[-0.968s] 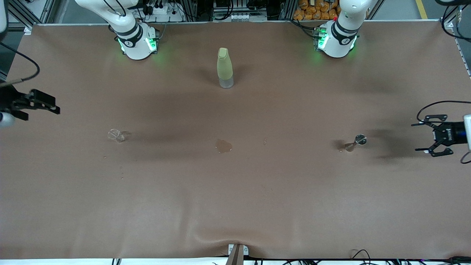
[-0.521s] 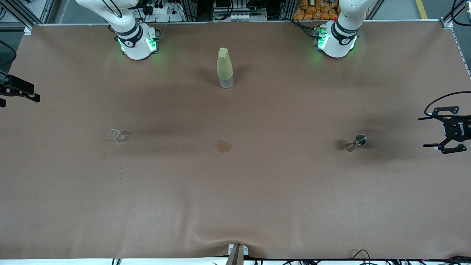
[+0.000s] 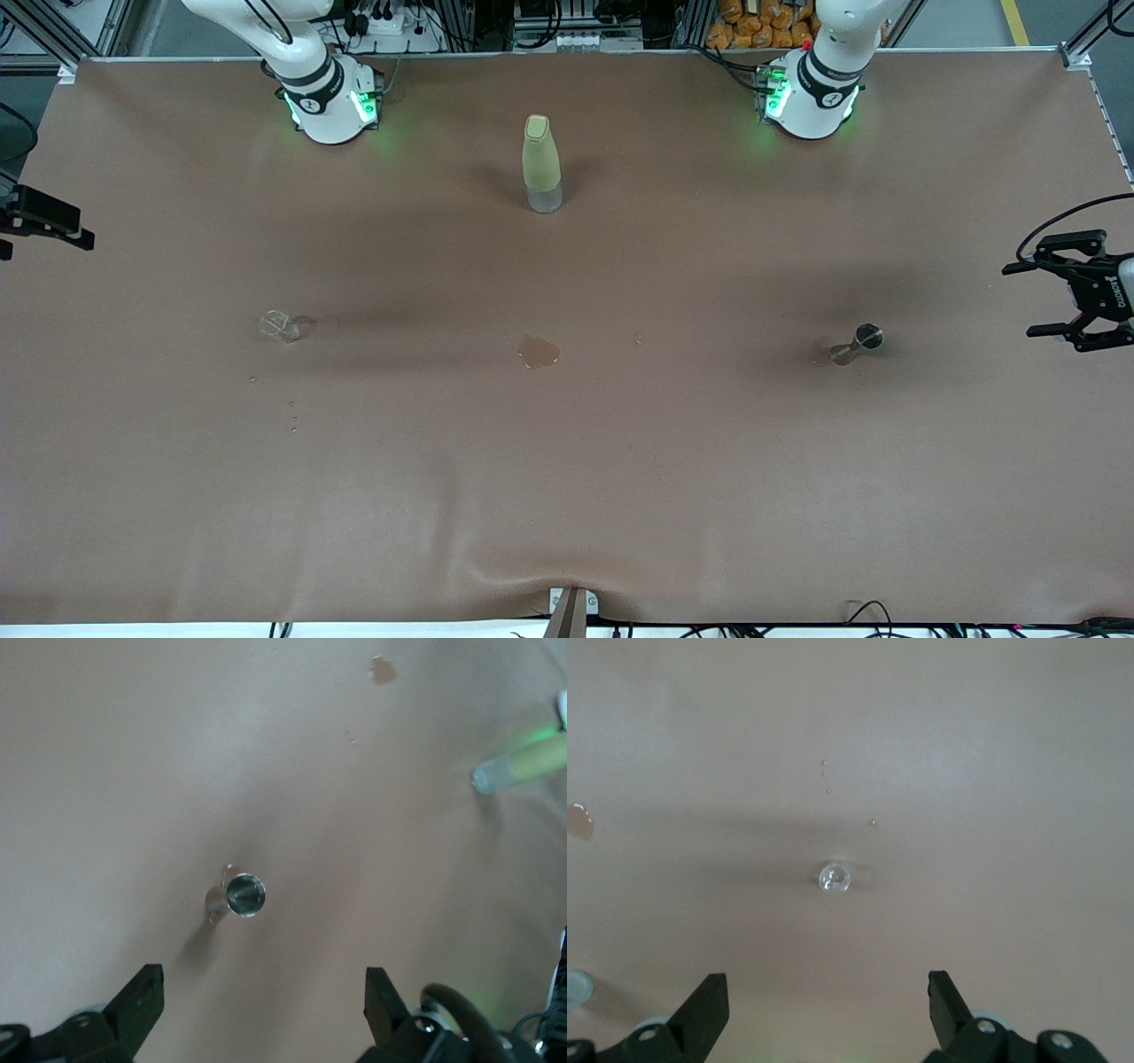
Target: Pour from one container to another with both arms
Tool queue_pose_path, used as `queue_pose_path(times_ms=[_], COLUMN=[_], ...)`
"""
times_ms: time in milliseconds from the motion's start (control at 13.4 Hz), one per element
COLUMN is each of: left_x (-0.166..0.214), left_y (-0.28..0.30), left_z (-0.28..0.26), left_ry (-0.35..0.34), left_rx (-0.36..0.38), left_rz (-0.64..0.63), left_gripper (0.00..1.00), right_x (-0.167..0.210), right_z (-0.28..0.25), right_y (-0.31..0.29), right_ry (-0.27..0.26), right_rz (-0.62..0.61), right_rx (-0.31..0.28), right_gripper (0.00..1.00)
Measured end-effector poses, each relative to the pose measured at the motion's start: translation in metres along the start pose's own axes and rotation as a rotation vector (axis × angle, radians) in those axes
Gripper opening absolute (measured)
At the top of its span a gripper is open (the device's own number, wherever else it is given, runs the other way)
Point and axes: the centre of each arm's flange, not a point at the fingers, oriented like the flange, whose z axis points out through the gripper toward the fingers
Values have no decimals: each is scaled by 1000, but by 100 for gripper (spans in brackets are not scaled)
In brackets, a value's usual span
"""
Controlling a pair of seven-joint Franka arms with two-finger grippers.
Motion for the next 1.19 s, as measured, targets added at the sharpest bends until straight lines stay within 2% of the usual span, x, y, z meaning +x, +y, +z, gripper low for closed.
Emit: queue_pose_path(times_ms=[372,521,670,893,968,1191], left_x=[34,45,56,78,86,99], left_y=[25,33,43,62,68,76], left_z=[-2,-1,0,5,6,3], left_ry=[-78,-103,-134,-190,-188,-120], left_rx=[77,116,173,295,334,405], left_rz=[-298,-426,-539,-661,-731,-906], left_gripper=[100,100,100,100,100,100], right_x=[8,6,2,0,0,-1], right_z=[8,18,19,17,17,18], right_y=[-1,-3,-6,-8,-7,-6], right_ry=[43,38,29,30,30,24], right_rz=[-3,13,25,25,27,40], right_rx=[-8,-4,-1,0,0,8], right_gripper=[100,100,100,100,100,100])
